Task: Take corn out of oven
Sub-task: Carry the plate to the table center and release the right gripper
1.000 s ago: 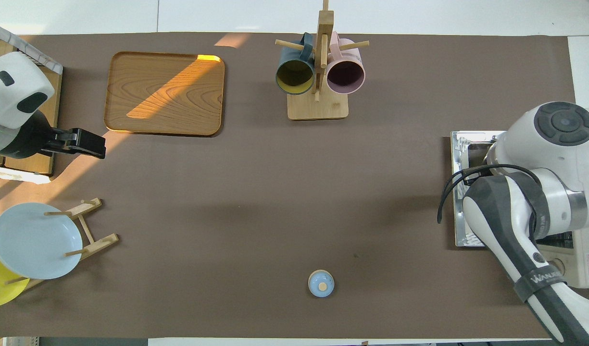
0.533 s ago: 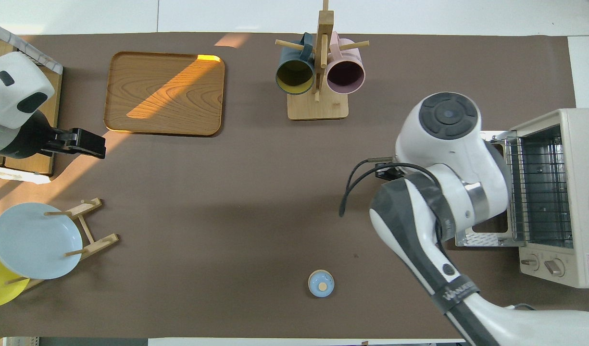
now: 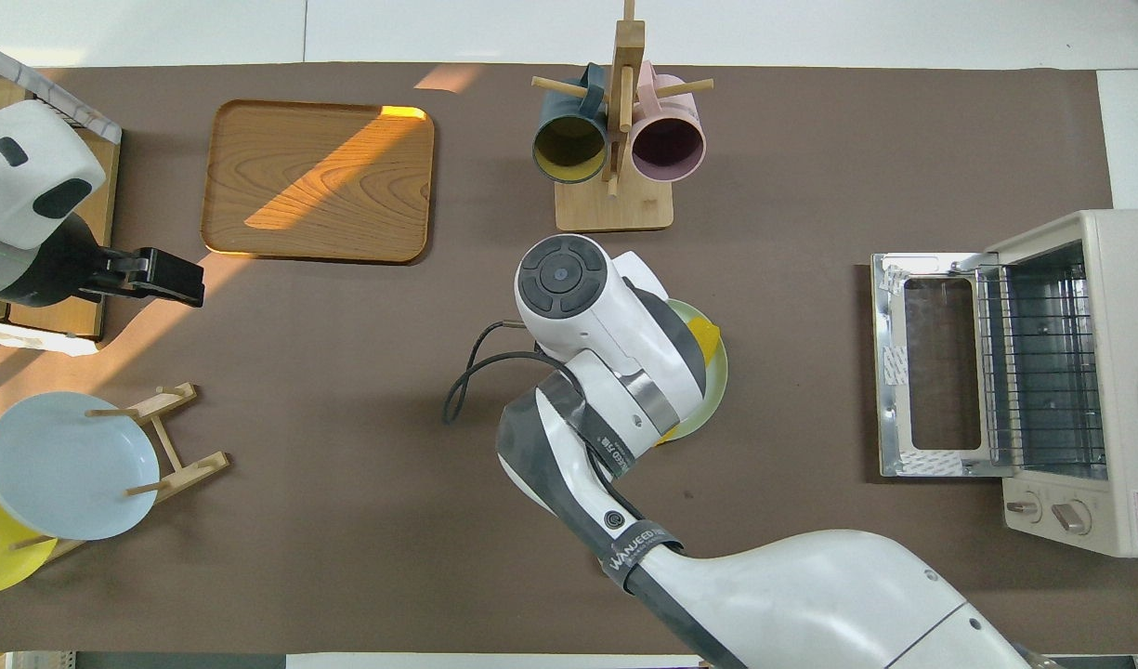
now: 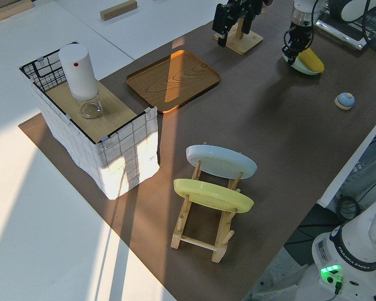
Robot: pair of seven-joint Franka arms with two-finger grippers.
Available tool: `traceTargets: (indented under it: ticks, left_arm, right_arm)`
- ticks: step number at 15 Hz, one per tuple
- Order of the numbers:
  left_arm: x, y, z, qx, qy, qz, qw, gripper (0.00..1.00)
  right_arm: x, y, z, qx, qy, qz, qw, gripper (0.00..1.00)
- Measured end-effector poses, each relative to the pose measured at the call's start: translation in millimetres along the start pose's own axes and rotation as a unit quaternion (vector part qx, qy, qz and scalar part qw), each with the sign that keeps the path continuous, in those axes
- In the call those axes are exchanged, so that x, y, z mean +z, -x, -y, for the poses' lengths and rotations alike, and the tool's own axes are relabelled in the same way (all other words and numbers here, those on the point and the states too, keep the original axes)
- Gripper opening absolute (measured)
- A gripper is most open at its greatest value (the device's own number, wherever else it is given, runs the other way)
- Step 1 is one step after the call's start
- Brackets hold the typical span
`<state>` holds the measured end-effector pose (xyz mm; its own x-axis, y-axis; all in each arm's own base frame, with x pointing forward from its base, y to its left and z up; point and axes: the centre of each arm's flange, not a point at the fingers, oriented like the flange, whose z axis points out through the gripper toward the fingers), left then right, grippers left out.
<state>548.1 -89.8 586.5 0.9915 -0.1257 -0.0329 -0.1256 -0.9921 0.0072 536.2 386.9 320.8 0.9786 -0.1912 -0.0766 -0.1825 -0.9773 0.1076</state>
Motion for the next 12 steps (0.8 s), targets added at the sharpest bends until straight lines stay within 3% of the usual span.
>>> traceTargets:
  ticks: [4,5,7,11,12]
  left_arm:
    - [0,0,0,0.0,0.0,0.0,1.0,1.0]
    - [0,0,0,0.0,0.0,0.001,1.0,1.0]
    - [0,0,0,0.0,0.0,0.001,1.0,1.0]
    - [0,0,0,0.0,0.0,0.001,1.0,1.0]
    - [0,0,0,0.0,0.0,0.001,1.0,1.0]
  right_arm:
    - [3,-4,-1,0.018,-0.027,0.011,0.999,0.03]
    - [0,-5,-1,0.023,-0.036,0.012,0.999,0.1]
    - [-14,-8,1,0.025,-0.047,0.006,0.999,0.13]
    - [-62,-26,-34,0.033,-0.041,0.007,0.999,0.46]
    - [-74,-33,-56,0.026,-0.032,0.013,0.999,0.45]
